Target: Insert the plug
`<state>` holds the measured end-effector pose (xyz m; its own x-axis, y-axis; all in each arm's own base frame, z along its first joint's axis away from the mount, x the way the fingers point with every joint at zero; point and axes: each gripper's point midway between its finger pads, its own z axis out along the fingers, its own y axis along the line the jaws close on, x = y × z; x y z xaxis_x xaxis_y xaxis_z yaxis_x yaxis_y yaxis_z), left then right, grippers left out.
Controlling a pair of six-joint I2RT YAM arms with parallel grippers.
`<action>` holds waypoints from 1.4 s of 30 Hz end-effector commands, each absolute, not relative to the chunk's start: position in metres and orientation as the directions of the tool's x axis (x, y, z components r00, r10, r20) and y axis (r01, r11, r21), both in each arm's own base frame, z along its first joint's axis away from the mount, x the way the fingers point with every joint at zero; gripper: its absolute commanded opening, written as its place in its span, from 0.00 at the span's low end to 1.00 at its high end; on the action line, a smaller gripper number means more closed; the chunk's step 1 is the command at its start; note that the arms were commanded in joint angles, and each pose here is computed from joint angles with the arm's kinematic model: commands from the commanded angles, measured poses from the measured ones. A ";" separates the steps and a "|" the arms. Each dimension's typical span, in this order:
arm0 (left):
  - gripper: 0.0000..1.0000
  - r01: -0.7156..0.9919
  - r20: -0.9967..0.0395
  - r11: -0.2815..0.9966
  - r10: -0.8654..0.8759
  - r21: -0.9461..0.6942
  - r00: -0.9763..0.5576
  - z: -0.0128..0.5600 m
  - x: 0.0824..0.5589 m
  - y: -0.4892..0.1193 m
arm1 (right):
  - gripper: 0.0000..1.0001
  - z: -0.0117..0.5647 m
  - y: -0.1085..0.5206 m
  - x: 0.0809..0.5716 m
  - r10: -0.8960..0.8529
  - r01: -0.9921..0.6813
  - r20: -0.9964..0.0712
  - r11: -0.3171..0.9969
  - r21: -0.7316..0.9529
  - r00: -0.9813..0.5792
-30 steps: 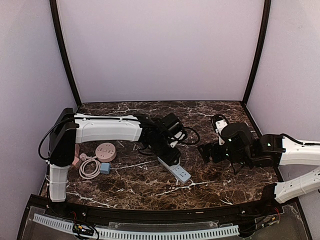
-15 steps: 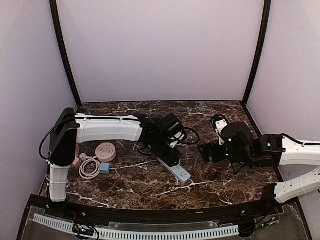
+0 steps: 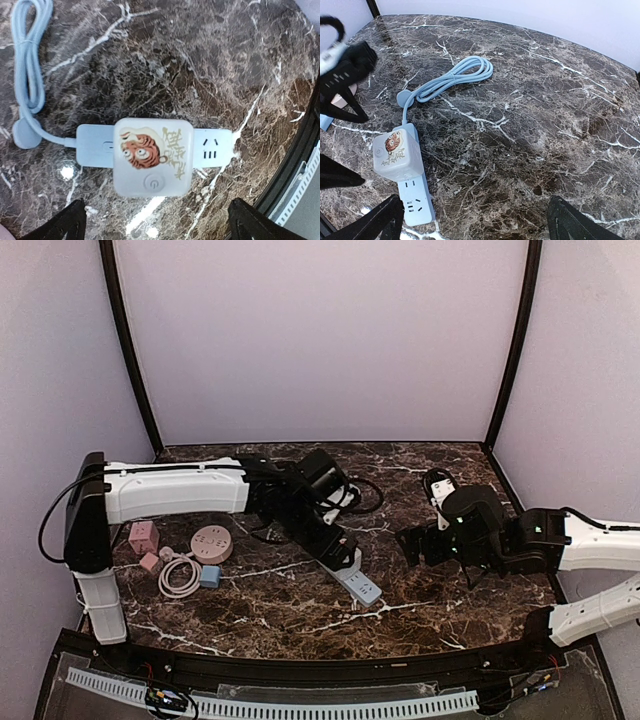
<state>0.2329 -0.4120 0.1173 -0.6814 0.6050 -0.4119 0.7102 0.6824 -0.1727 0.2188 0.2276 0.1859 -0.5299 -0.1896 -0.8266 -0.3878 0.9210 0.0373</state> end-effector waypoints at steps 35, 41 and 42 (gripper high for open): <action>0.68 0.088 -0.255 0.996 0.083 -0.006 -0.963 0.048 0.217 -0.153 | 0.99 0.174 0.236 0.224 -0.221 -0.387 -0.813 0.922 0.006 -0.539; 0.60 0.072 -0.239 0.997 0.064 -0.027 -0.969 0.031 0.222 -0.150 | 0.99 0.173 0.236 0.223 -0.225 -0.391 -0.812 0.921 0.004 -0.539; 0.59 0.075 -0.239 0.997 0.066 -0.028 -0.969 0.029 0.223 -0.151 | 0.99 0.173 0.236 0.223 -0.225 -0.391 -0.812 0.920 0.004 -0.539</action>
